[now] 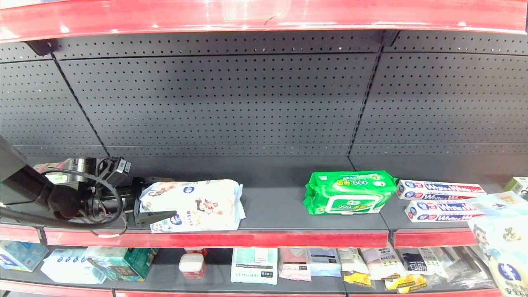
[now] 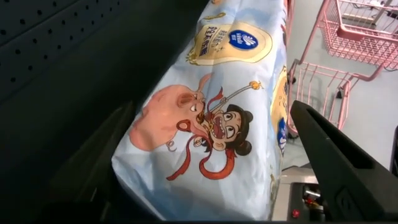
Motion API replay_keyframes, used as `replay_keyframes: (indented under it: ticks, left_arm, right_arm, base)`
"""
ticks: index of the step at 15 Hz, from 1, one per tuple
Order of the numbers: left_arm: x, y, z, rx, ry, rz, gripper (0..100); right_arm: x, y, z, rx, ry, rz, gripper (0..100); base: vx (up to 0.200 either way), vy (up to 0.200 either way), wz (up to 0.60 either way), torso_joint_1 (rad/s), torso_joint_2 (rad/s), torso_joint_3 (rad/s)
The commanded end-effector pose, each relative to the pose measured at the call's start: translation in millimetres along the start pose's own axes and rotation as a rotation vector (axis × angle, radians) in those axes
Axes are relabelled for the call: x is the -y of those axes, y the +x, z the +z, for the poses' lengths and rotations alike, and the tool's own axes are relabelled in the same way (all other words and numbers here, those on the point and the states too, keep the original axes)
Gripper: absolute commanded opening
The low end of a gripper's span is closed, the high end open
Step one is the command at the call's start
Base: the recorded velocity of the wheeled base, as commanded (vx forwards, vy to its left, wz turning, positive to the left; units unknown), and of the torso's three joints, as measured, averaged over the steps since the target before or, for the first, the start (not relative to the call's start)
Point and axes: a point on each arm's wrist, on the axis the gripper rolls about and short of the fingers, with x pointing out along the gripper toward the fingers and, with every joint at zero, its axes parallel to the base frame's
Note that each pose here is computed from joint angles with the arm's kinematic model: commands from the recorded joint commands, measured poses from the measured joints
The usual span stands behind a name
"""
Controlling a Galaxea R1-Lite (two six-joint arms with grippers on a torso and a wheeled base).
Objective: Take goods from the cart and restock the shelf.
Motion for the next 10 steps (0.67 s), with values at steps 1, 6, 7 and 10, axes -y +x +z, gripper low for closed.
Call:
replay_keyframes:
  ticks: [1, 6, 7, 10]
  left_arm:
    - [1.0, 0.4, -1.1, -0.001, 0.0, -0.002, 0]
    - [-2.3, 0.4, 1.5, 0.0, 0.004, 0.002, 0]
    - [-4.2, 0.4, 3.0, 0.001, 0.01, 0.003, 0]
    - [-7.3, 0.4, 5.6, 0.005, 0.03, 0.005, 0]
  right_arm:
    - [0.3, -0.4, 0.8, 0.004, 0.001, -0.001, 0]
    - [1.1, -1.5, 3.5, 0.013, 0.002, -0.003, 0]
    - [1.3, -1.9, 4.1, 0.014, 0.002, -0.003, 0]
    - [1.6, -2.1, 4.9, 0.015, 0.001, -0.005, 0]
  base:
    - [0.0, 0.0, 0.0, 0.0, 0.0, 0.0]
    - [0.0, 0.0, 0.0, 0.0, 0.0, 0.0]
    - [0.0, 0.0, 0.0, 0.0, 0.0, 0.0]
    - [0.0, 0.0, 0.0, 0.0, 0.0, 0.0]
